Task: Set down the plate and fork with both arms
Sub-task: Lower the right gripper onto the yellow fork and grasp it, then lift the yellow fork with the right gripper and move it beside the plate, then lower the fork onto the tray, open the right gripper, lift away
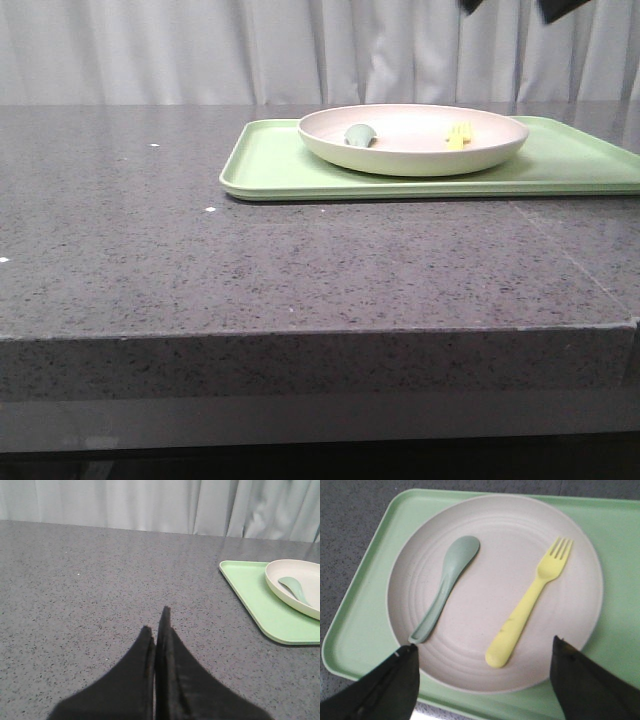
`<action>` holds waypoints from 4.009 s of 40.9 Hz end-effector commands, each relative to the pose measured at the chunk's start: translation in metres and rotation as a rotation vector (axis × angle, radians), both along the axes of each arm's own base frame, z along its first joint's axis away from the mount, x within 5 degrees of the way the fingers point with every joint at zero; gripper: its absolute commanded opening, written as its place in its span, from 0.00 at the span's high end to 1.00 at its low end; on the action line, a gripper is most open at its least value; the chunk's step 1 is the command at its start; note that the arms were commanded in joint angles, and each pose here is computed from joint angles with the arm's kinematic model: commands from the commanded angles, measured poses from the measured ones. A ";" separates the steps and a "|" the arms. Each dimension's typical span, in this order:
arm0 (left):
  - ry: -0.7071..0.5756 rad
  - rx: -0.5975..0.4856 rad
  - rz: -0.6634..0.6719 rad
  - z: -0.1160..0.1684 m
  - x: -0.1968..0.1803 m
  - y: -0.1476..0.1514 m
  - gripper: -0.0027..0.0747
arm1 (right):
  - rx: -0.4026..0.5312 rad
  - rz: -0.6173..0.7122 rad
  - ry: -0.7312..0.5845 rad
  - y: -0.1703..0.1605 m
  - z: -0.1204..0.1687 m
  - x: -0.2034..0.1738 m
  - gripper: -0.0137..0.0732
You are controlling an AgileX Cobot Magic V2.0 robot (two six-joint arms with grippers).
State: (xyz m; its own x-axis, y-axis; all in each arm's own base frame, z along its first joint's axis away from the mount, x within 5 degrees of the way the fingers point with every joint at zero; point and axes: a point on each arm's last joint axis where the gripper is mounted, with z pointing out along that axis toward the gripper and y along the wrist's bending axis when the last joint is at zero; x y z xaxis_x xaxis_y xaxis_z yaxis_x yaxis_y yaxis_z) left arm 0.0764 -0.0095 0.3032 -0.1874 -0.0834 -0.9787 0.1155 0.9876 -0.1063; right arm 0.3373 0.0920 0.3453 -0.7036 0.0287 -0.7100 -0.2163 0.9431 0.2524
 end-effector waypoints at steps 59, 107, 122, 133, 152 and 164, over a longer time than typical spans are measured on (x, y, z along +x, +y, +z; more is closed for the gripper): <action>-0.092 -0.006 -0.013 0.014 0.000 -0.001 0.99 | -0.064 -0.113 0.197 0.024 -0.028 0.103 0.81; -0.092 -0.006 -0.013 0.014 0.000 -0.001 0.99 | -0.255 -0.258 0.375 -0.078 -0.029 0.116 0.81; -0.092 -0.006 -0.013 0.014 0.000 -0.001 0.99 | -0.269 -0.242 0.399 -0.077 -0.039 0.120 0.56; -0.092 -0.006 -0.013 0.014 0.000 -0.001 0.99 | -0.258 -0.249 0.331 -0.078 -0.015 0.111 0.49; -0.092 -0.006 -0.013 0.014 0.000 -0.001 0.99 | -0.211 -0.269 0.108 -0.079 0.081 0.053 0.92; -0.092 -0.006 -0.013 0.014 0.000 -0.001 0.99 | -0.215 -0.221 0.012 -0.069 0.130 -0.001 0.92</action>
